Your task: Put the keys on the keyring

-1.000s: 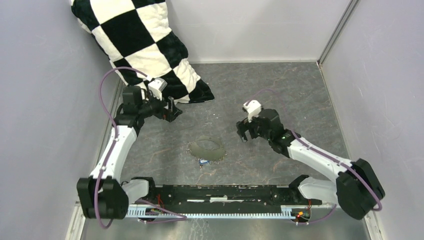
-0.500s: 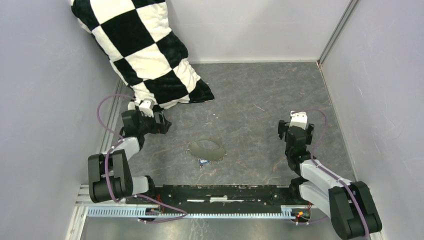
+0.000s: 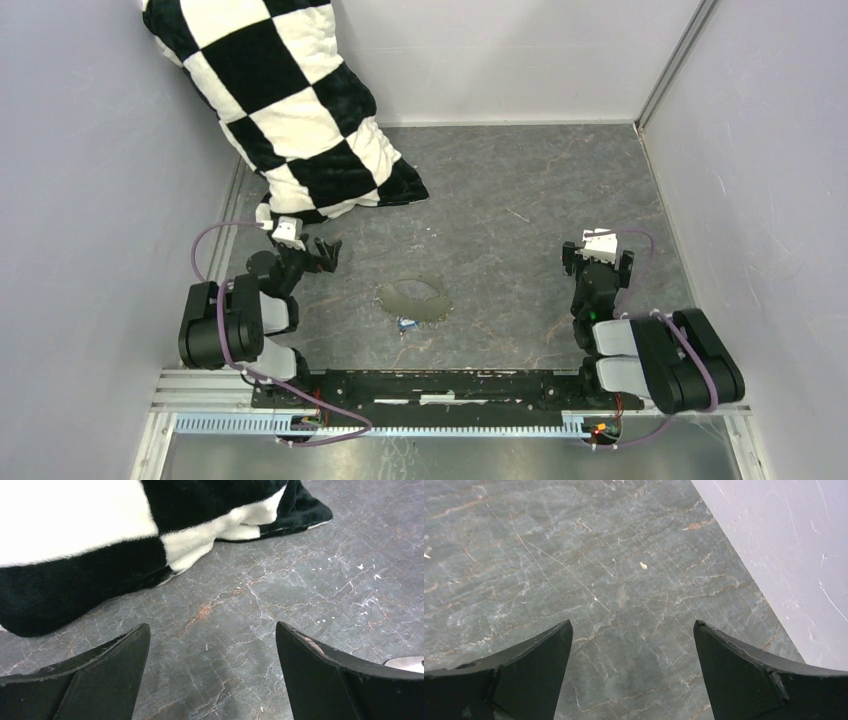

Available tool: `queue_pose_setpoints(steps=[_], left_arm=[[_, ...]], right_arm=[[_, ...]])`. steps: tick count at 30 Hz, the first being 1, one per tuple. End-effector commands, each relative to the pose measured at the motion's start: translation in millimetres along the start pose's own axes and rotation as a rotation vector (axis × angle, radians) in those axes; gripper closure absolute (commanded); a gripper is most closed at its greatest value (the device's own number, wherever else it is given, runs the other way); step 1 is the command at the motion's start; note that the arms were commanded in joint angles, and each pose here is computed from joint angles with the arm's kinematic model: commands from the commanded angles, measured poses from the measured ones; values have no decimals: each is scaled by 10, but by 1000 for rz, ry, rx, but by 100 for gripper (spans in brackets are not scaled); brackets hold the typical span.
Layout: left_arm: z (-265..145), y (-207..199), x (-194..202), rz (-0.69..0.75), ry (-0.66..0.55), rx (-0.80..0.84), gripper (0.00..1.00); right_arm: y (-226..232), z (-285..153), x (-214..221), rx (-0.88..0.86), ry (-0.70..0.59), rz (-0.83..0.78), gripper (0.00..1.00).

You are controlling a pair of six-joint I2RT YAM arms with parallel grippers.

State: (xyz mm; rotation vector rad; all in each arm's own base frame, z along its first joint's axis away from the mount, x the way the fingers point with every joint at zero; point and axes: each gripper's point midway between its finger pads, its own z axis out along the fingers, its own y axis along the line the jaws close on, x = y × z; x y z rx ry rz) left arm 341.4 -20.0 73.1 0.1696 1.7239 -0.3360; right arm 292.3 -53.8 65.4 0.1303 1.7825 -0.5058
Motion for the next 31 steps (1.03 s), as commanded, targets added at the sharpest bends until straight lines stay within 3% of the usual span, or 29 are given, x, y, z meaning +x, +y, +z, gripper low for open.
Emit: queue_pose_setpoints(steps=[1, 3, 6, 9, 31], left_arm=[[-47, 6, -425, 58, -193, -34, 0], [-132, 50, -427, 64, -232, -101, 0], [-73, 41, -466, 76, -270, -117, 0], [187, 166, -228, 56, -80, -145, 0], [250, 92, -253, 87, -83, -159, 0]], right_arm=[[-14, -103, -183, -37, -161, 33, 2], [6, -168, -255, -64, -215, 18, 2], [65, -94, -195, -82, -171, 10, 2], [79, -75, -181, -91, -162, 14, 2], [60, -81, -184, -93, -167, 20, 2]])
